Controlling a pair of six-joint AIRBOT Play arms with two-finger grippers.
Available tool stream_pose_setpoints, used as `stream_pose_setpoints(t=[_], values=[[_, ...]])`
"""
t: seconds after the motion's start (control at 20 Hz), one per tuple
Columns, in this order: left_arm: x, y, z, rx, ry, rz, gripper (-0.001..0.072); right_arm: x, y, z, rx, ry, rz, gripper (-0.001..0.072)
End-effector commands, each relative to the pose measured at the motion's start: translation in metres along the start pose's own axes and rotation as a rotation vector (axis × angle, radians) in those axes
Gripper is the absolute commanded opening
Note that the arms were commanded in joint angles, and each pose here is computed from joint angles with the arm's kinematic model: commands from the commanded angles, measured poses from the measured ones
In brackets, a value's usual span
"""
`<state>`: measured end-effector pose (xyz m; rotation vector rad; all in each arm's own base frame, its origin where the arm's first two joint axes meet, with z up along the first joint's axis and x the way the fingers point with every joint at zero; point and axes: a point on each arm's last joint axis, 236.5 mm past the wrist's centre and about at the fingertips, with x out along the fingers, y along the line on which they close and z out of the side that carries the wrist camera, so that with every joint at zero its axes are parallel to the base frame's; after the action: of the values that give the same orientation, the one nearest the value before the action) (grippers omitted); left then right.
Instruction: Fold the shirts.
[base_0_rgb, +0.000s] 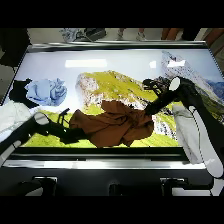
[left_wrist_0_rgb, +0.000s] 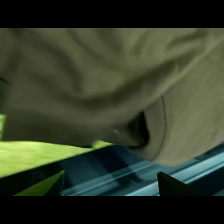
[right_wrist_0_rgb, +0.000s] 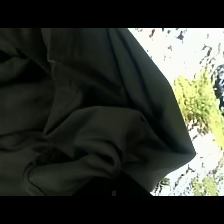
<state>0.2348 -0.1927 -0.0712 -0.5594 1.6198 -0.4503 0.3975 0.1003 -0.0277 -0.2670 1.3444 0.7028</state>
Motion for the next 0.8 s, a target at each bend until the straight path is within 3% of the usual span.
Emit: stream_pose_setpoints(t=[0.0,0.05,0.15,0.25,0.3,0.4,0.55,0.75], values=[[0.045,-0.019,-0.015,-0.099,-0.095,-0.09,0.0705,0.001,0.005,-0.006,-0.008,0.026,0.02,0.0052],[0.051,-0.029,-0.01,-0.091,-0.134,-0.096,0.07,0.001,0.006,-0.008,-0.014,0.035,0.027,0.0052],[0.055,-0.04,0.006,-0.102,-0.232,-0.095,0.0574,0.0,0.008,-0.01,-0.022,0.044,0.034,0.0052],[0.054,-0.04,0.021,-0.167,-0.292,-0.099,0.0574,-0.003,0.011,-0.007,-0.022,0.028,0.037,0.0052],[0.053,-0.04,0.027,-0.193,-0.307,-0.101,0.0518,-0.007,0.011,-0.005,-0.024,0.017,0.03,0.0052],[0.048,-0.051,0.033,-0.148,-0.308,-0.115,0.0035,-0.019,0.011,-0.001,-0.036,-0.013,0.004,0.0052],[-0.003,-0.097,0.058,0.121,-0.375,-0.168,0.0032,-0.062,-0.005,0.008,-0.046,-0.091,-0.157,0.0052],[-0.215,-0.148,0.099,0.411,-0.744,-0.111,0.0032,-0.226,-0.039,0.022,0.009,-0.33,-0.612,0.0052]])
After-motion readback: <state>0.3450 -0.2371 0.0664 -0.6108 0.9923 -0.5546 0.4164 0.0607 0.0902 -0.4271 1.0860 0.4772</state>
